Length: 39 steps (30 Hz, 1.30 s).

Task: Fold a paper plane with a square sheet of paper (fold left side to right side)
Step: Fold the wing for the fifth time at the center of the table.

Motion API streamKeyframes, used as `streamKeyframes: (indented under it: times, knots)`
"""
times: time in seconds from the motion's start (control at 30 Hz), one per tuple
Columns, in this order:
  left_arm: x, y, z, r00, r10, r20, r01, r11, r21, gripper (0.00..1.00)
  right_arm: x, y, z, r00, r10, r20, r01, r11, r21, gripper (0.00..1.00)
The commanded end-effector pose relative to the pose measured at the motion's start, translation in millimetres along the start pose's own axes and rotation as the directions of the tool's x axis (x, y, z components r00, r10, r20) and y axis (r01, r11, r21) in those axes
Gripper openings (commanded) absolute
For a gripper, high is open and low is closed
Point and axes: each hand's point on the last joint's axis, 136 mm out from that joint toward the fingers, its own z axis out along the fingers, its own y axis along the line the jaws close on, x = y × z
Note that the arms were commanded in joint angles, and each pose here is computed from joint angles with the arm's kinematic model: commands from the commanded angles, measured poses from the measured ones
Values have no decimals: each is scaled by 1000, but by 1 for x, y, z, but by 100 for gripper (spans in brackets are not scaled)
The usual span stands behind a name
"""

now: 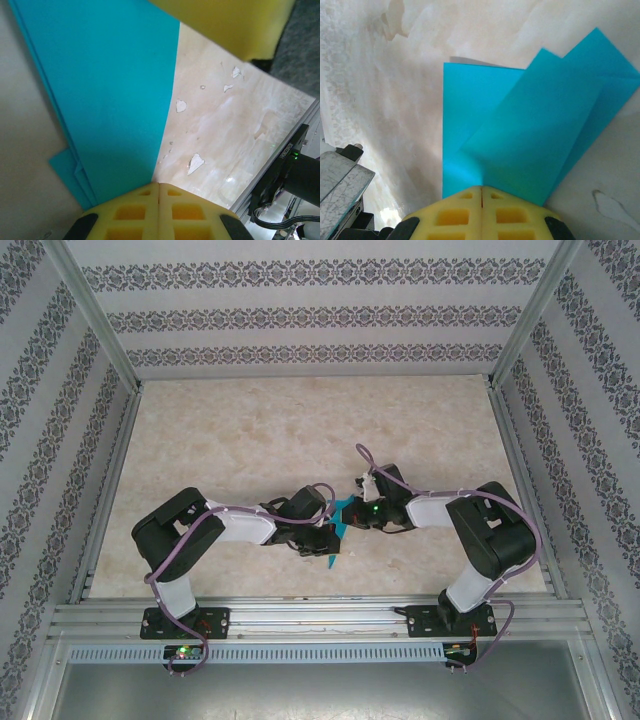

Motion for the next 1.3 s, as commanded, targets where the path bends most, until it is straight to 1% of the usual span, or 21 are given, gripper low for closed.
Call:
streamKeyframes:
  times: [0.0,0.83,1.17,1.27]
  knots:
    - [31,46,2,995,-78,-66,66,985,-161,1,-12,-14,-2,1000,4,25,-5,998,55,0]
    - [31,46,2,995,-79,-60,69,986,-153,0,-61,-39,-17,994,43,96,-51,995,87,0]
    - [32,47,2,995,-82,-58,72,986,-150,0,-83,-44,-23,991,53,125,-64,994,86,0]
    - [31,47,2,995,-82,-57,72,986,-150,0,-88,-40,-27,989,51,136,-61,996,69,0]
